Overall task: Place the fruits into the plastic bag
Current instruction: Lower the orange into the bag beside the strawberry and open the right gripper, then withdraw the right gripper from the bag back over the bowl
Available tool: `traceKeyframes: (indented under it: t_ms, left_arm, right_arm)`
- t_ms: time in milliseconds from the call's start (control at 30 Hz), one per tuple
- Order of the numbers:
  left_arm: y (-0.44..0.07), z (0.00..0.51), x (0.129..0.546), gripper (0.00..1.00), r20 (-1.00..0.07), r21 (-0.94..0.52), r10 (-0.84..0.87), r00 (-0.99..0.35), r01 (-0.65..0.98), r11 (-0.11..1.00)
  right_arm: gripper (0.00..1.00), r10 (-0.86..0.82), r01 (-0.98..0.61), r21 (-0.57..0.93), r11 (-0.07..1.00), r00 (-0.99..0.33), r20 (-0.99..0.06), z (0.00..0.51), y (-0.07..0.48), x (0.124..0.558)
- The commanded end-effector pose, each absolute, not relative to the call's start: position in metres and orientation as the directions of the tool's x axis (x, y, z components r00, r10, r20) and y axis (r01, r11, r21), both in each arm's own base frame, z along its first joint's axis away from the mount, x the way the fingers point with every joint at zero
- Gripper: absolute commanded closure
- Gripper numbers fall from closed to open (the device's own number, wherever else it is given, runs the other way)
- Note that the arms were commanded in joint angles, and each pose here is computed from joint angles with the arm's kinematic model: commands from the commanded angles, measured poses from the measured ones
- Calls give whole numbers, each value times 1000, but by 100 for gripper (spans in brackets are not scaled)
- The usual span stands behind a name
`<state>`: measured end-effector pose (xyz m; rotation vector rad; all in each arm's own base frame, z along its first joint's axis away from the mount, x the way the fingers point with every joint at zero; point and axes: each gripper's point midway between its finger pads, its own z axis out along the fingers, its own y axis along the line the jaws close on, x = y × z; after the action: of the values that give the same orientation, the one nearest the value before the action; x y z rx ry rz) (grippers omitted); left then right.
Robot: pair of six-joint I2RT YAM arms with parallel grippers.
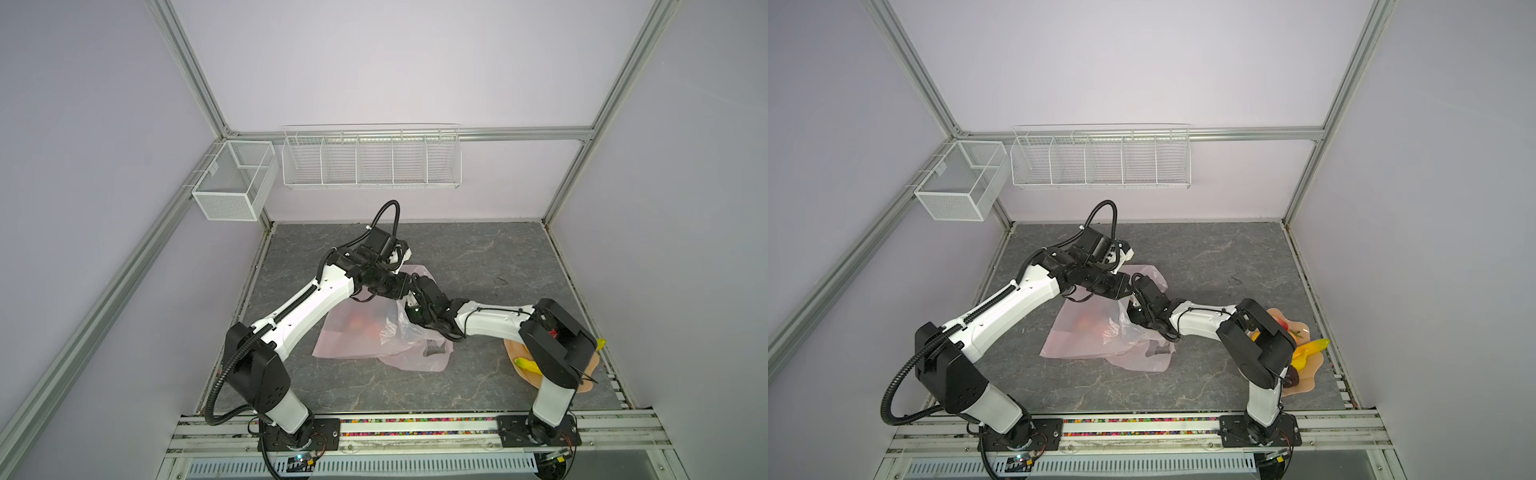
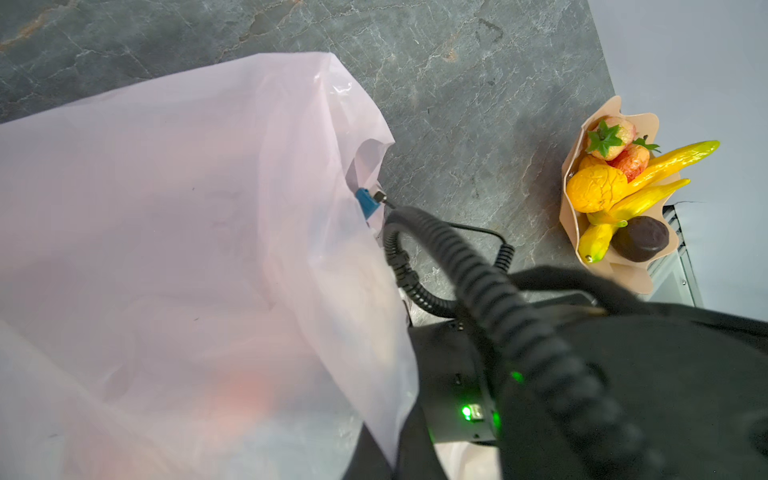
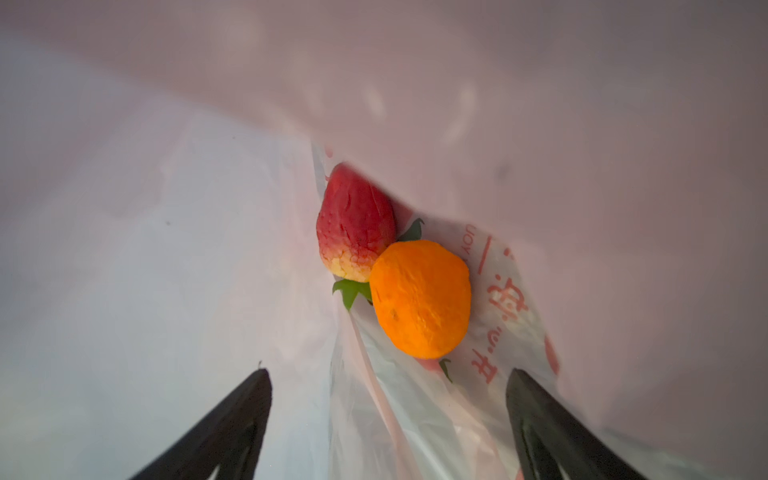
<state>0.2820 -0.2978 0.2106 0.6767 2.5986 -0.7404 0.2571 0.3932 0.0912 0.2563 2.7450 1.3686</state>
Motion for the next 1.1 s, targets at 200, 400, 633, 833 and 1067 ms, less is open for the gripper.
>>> traceKeyframes:
  t_ms: [200, 400, 633, 833, 1067]
  left_arm:
    - [-295, 218, 284, 100, -465, -399, 341, -817, 538, 743]
    - [-295, 218, 283, 100, -465, -397, 345, -815, 541, 741]
    - [-297, 215, 283, 100, -463, -401, 354, -813, 548, 734]
    - [-298, 216, 283, 100, -465, -406, 358, -810, 555, 726]
    - [-299, 217, 281, 100, -471, -414, 358, -806, 560, 718]
  right_arm:
    - [6, 246, 202, 645, 737, -969, 23, 86, 322, 234]
    - [4, 297, 238, 565, 790, -955, -13, 94, 279, 221]
    - [2, 340, 254, 517, 818, -937, -77, 120, 234, 213]
    - [1, 411, 325, 426, 844, -903, -125, 136, 177, 200]
    - [2, 493, 444, 259, 858, -854, -168, 140, 100, 175]
